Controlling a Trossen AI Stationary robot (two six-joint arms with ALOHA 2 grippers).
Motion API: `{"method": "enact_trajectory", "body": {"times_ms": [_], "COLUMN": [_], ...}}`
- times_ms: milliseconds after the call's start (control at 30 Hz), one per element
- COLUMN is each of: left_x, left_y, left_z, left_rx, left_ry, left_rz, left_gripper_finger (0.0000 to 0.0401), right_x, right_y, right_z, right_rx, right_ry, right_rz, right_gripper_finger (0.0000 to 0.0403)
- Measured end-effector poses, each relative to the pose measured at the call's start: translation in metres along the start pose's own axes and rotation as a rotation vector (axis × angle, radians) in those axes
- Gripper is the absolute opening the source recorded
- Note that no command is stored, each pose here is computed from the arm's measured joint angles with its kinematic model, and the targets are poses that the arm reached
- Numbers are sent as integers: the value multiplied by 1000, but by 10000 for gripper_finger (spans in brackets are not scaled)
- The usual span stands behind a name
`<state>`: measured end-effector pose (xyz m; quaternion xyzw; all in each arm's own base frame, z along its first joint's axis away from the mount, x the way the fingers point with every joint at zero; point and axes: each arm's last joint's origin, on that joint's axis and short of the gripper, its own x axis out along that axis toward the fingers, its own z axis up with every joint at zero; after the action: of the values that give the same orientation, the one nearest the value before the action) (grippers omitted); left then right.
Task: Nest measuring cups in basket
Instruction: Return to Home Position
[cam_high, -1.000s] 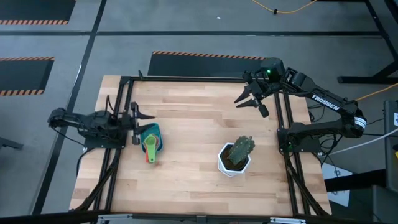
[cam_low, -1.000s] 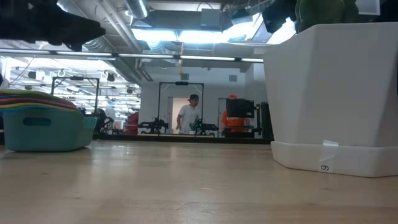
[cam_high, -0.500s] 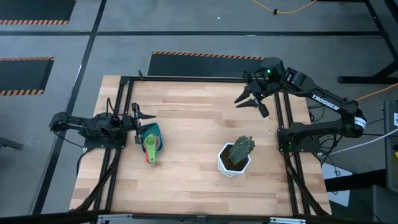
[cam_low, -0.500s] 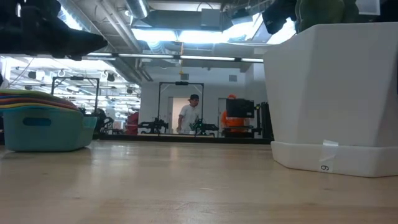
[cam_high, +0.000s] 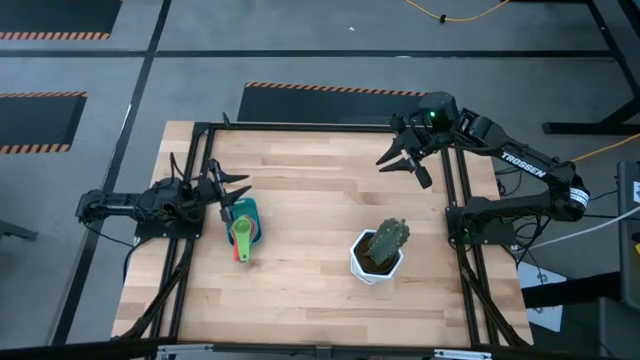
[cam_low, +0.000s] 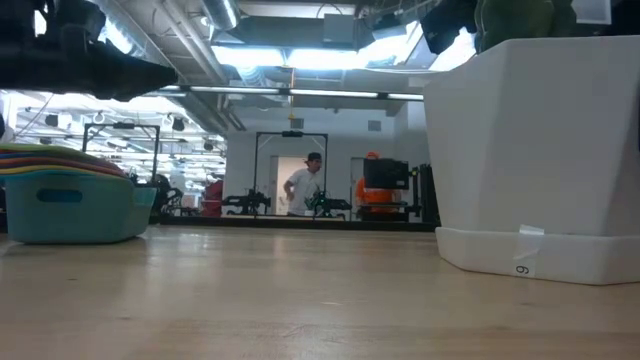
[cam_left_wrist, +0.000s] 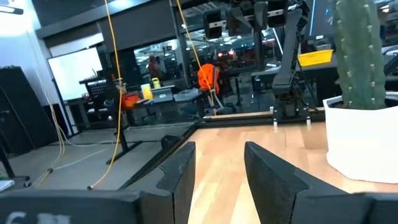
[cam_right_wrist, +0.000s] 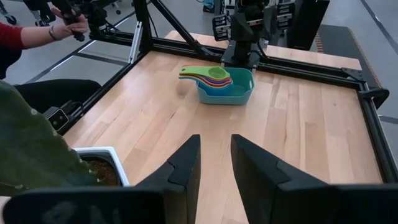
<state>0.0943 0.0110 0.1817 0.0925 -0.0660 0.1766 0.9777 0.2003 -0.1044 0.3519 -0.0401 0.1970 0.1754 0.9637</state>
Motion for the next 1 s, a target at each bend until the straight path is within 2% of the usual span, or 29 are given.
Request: {"method": "enact_trajectory", "body": {"times_ms": [200, 367, 467, 633, 800, 1000], "left_x": [0, 0, 0, 0, 0, 0], "left_y": [0, 0, 0, 0, 0, 0], "left_z": [-1, -2, -2, -2, -2, -2], "left_rx": [2, 6, 7, 6, 6, 6], "left_ry": [8, 20, 25, 25, 24, 23], "left_rz": [2, -1, -2, -1, -1, 0], "left_gripper_finger": [131, 131, 131, 131, 131, 131], "right_x": [0, -4, -15, -41, -58, -62], "right_y": [0, 4, 13, 42, 81, 113], "right_z": [0, 3, 10, 17, -7, -61], "right_rx": [-4, 29, 6, 19, 21, -42], "right_ry": [-3, -18, -38, -29, -4, -77], "right_rz": [-3, -11, -32, -131, -106, -133], "right_gripper_finger": [84, 17, 9, 5, 7, 10]}}
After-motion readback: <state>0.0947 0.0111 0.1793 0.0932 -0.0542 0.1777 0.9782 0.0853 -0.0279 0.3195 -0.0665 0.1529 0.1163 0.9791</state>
